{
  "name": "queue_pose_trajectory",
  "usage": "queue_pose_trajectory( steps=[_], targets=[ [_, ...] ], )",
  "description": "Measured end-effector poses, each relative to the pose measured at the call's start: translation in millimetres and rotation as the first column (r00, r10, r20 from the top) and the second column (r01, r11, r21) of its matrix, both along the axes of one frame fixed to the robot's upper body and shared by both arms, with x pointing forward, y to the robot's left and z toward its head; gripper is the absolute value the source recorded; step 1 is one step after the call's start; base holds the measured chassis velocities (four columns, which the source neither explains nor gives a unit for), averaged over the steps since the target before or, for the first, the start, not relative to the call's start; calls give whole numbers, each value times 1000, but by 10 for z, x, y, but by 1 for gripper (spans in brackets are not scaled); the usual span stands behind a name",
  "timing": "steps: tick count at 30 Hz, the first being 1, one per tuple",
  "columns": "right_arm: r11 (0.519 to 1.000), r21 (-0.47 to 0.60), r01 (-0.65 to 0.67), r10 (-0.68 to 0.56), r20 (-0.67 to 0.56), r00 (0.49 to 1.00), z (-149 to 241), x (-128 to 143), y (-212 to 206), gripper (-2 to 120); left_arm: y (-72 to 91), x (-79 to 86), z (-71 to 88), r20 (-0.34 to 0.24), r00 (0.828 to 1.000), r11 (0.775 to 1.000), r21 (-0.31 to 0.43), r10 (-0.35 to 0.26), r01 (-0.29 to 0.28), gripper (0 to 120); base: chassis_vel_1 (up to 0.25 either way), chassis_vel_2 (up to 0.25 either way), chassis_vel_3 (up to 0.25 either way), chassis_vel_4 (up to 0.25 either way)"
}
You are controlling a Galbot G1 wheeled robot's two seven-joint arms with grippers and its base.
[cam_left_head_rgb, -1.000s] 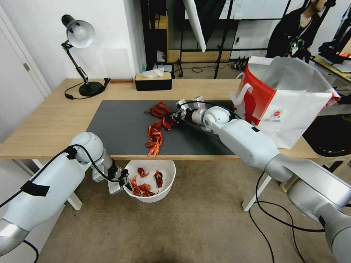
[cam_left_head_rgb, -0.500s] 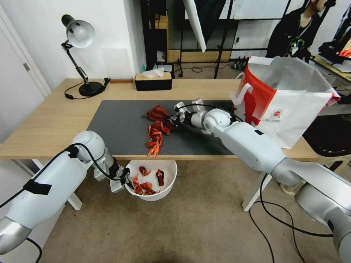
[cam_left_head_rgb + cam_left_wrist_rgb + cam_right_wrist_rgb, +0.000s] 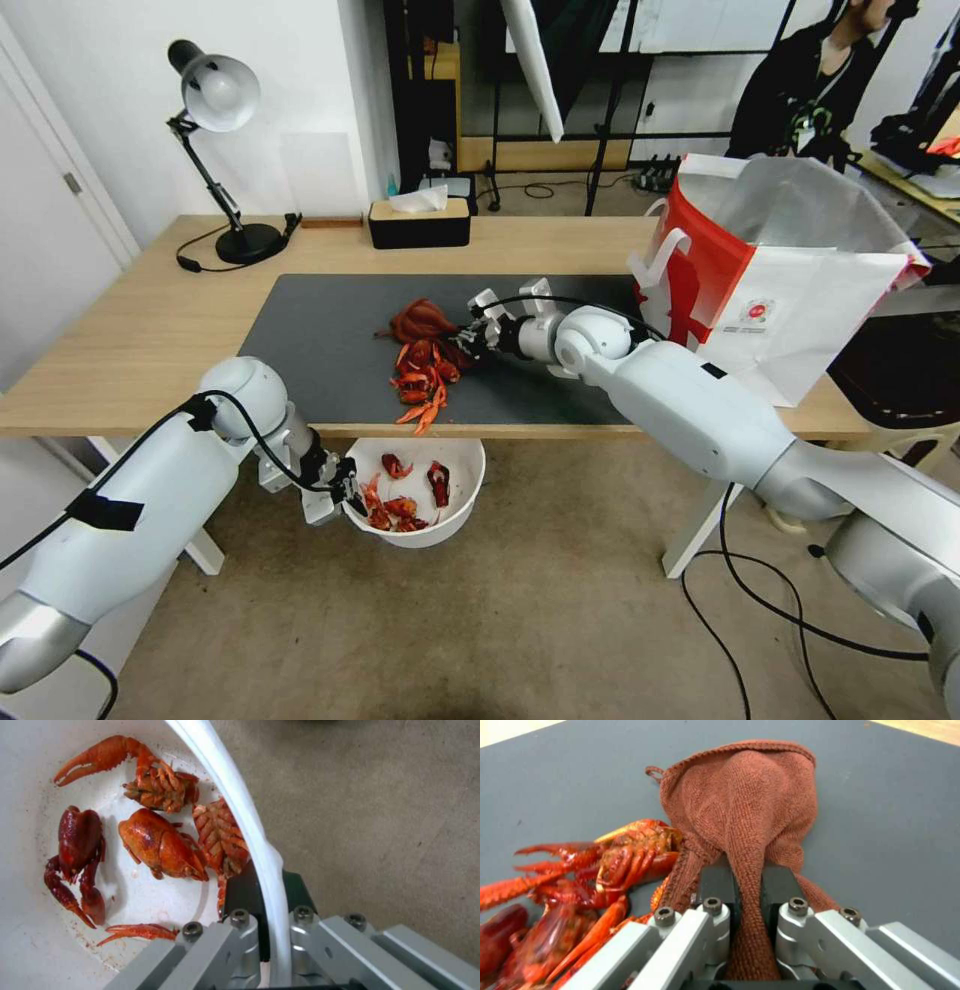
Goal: Sweep shrimp from table into container with towel, then put container into takeout bag.
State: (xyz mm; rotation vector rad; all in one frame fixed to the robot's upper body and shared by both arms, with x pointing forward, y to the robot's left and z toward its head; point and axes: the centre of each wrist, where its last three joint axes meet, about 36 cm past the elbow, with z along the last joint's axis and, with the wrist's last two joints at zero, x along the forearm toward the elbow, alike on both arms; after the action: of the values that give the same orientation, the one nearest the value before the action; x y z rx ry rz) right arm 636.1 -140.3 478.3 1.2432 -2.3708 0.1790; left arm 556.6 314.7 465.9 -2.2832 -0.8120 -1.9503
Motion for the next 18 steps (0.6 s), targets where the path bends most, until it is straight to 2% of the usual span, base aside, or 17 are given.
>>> queue_pose_trajectory(
  steps=[18],
  targets=[
    [999,7,-51,51,-7,999,27,-228,-25,4,92,61,10,-1,1000,1000,17,22,-22,0,0,0,0,0]
  ],
)
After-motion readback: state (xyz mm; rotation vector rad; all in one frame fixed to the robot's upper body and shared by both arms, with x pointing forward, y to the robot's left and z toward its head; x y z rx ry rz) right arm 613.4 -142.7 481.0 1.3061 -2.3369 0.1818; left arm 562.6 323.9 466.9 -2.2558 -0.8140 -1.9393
